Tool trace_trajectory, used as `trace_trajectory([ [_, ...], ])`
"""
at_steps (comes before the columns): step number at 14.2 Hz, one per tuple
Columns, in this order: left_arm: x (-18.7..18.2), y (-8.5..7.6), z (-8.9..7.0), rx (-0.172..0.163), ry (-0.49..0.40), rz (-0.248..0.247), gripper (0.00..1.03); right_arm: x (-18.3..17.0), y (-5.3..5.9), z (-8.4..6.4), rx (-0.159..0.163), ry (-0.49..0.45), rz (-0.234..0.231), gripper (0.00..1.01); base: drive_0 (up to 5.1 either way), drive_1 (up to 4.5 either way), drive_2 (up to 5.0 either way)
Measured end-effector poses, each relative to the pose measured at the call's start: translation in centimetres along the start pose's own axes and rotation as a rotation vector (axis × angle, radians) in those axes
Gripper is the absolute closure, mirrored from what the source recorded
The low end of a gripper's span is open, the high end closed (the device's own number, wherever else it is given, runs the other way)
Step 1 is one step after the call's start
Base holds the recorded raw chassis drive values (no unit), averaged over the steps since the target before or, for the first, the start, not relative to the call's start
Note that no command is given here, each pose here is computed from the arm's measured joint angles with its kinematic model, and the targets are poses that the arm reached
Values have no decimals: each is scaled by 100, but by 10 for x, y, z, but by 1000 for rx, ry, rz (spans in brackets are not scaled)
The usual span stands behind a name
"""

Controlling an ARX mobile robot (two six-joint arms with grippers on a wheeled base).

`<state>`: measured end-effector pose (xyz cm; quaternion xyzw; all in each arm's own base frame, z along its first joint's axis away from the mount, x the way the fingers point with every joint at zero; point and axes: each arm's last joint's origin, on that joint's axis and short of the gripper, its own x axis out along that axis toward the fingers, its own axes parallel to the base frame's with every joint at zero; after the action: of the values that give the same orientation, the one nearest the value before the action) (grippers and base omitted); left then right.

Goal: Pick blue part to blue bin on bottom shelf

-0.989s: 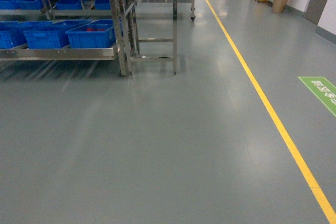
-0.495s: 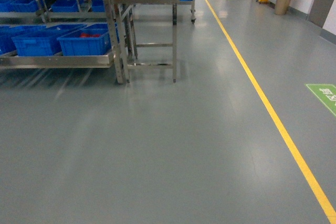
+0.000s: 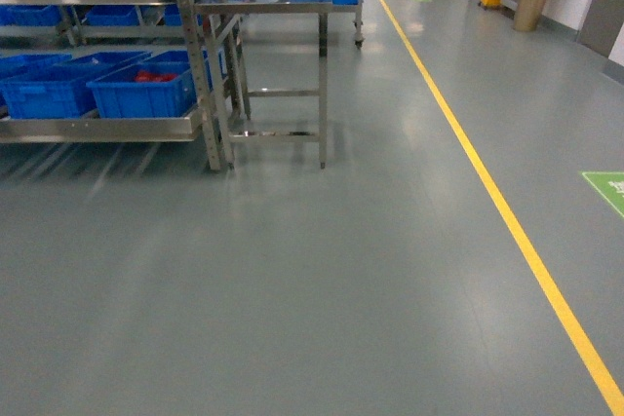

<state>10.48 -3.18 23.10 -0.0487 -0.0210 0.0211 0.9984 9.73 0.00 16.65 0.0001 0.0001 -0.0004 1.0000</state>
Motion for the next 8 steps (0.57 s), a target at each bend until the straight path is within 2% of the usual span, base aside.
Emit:
trace_trajectory([
  [8,0,0,0,0,0,-2,59,0,0,1,0,-6,0,3,-5,418,-428],
])
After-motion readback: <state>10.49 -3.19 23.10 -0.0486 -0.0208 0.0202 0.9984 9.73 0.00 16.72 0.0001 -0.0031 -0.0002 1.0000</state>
